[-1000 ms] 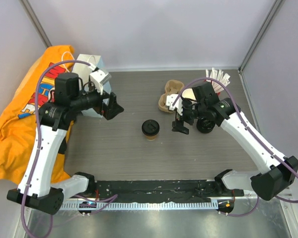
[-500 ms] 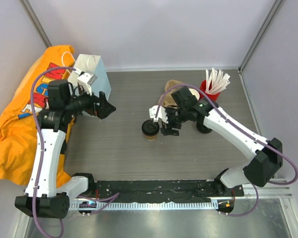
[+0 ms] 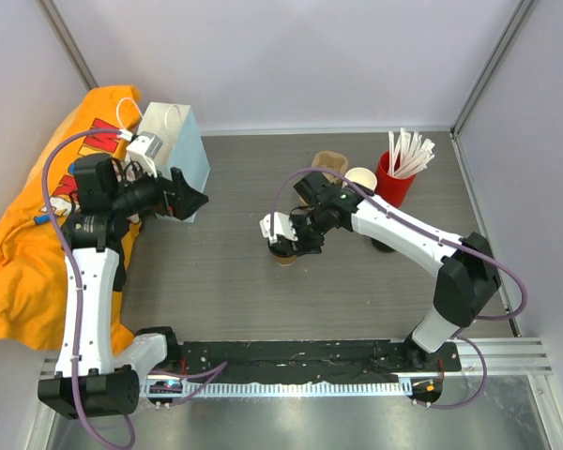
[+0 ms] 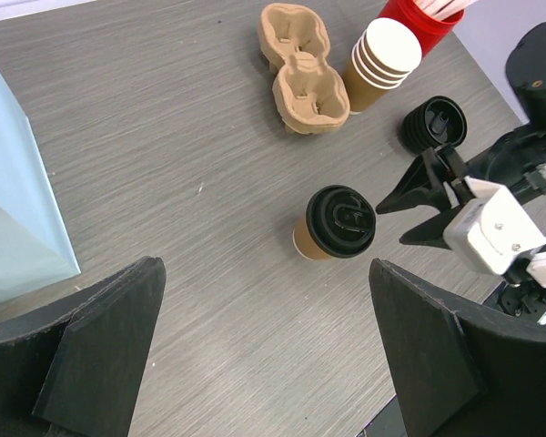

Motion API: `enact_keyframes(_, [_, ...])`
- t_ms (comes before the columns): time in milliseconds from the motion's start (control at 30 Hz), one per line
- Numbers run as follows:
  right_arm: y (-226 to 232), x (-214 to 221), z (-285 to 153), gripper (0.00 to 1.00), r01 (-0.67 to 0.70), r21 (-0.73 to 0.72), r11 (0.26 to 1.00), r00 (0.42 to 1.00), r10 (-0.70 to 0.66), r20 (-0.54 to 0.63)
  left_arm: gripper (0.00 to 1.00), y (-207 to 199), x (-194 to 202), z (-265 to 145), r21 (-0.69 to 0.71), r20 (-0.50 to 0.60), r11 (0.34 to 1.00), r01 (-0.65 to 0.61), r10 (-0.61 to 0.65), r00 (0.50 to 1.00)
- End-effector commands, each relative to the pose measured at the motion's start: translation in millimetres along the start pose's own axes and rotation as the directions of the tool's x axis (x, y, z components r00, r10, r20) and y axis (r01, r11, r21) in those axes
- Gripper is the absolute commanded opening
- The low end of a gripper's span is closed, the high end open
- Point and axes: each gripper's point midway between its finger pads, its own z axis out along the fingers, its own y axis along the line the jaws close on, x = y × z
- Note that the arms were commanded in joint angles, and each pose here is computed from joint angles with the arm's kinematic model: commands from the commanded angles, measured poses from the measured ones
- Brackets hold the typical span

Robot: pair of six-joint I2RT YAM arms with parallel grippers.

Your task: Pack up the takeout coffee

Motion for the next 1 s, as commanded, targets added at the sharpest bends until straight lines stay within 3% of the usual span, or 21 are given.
enact_keyframes(0, [-17,-15,-1,0.51,0.085,0.038,0.996,0.996,-0.086,0.013,1.00,-5,-13,-3,0.034,0.054,0.999,-0.008,0.006,0.999])
enact_keyframes(967, [-16,-2,22,0.39,0.108,-0.017,0.994,0.993,-0.108,-0.035,1.00,1,-14,-6,0.047,0.077,0.998,0.046,-0.050,0.996])
